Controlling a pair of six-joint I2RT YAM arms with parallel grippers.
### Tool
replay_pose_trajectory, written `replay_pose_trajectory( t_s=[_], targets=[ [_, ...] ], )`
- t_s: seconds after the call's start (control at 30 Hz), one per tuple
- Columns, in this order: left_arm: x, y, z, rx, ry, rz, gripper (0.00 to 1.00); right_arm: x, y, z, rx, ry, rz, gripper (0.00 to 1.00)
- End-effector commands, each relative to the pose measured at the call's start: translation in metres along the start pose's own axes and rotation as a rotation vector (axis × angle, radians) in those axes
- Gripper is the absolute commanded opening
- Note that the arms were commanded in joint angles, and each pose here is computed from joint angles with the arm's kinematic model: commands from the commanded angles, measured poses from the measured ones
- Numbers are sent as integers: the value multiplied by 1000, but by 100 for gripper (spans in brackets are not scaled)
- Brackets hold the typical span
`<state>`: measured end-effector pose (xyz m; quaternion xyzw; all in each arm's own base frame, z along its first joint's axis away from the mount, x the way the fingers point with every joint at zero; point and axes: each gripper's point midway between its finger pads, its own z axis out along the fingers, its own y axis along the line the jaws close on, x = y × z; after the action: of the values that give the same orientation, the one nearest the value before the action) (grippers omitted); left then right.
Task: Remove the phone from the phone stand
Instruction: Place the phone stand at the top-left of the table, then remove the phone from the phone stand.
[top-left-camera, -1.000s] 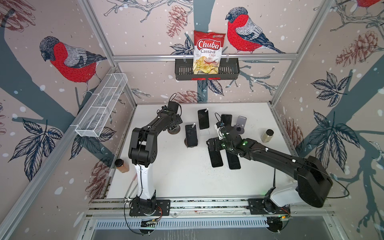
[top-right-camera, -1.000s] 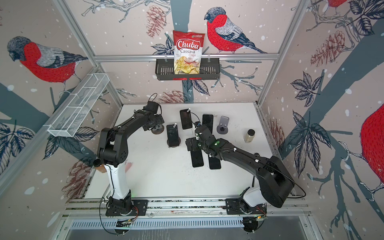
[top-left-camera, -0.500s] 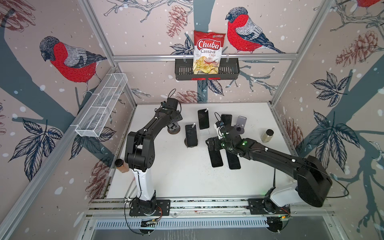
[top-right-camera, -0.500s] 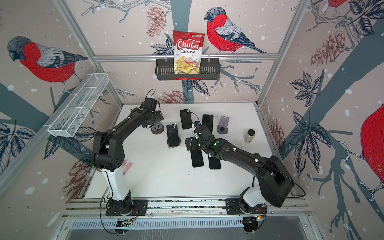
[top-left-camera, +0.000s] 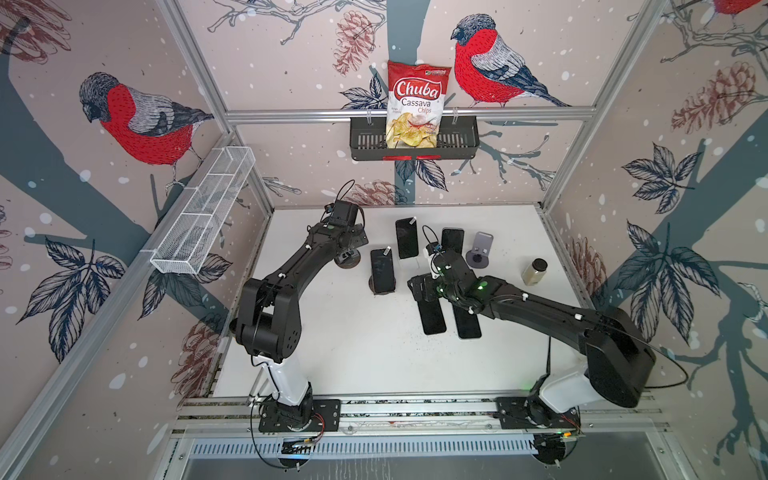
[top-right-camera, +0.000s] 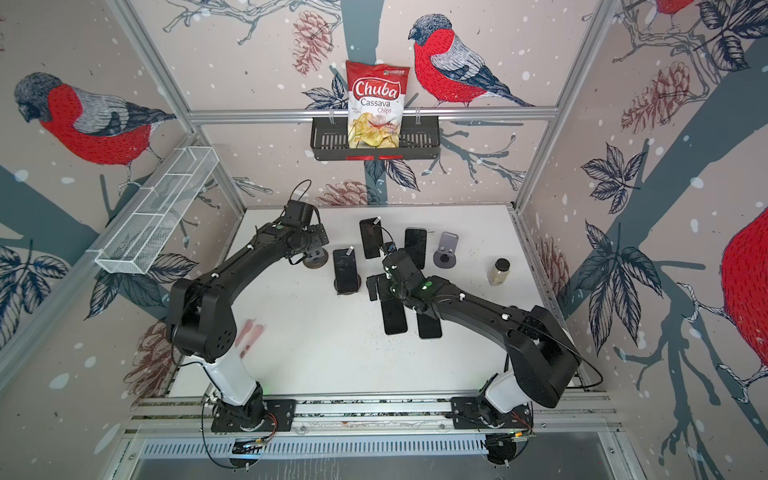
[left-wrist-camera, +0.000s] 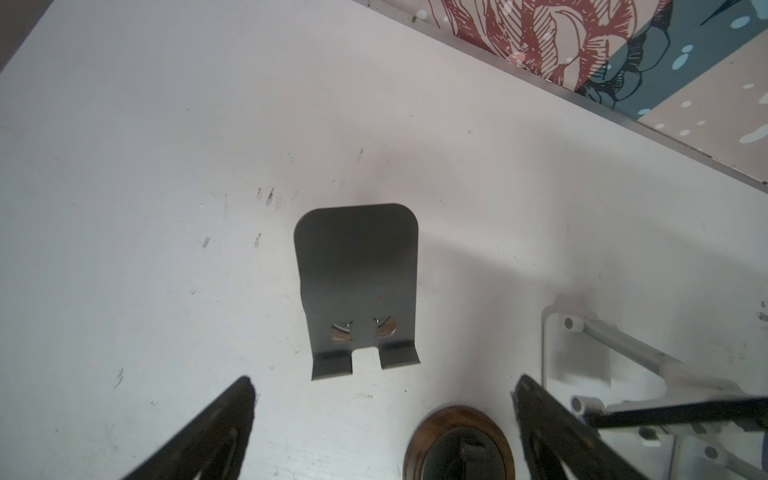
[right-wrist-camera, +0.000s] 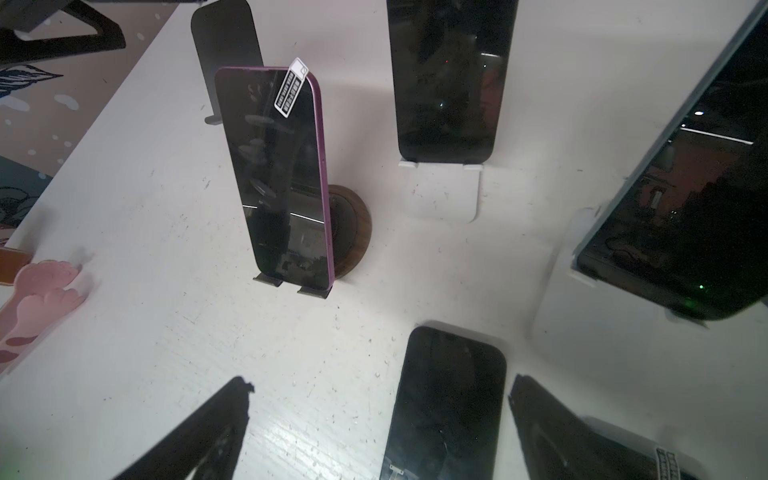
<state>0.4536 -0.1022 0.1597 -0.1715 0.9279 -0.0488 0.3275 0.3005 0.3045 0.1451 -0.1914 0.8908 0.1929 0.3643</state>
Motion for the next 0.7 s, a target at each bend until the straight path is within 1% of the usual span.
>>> replay_pose_trajectory(
  t_s=[0.0, 0.4, 0.53, 0.67],
  targets=[
    [0, -11, -10, 80, -18, 12, 96, -13, 0, 2, 33, -57, -2, 99],
    [38, -13, -50, 303, -31, -18, 96, -28, 23, 20, 31, -88, -25, 100],
    [51, -7, -58, 331, -28, -47, 96, -31, 29, 30, 25, -99, -35, 100],
    [68, -1, -64, 366, -19, -57, 96, -31, 39, 44, 20, -83, -57, 100]
  ],
)
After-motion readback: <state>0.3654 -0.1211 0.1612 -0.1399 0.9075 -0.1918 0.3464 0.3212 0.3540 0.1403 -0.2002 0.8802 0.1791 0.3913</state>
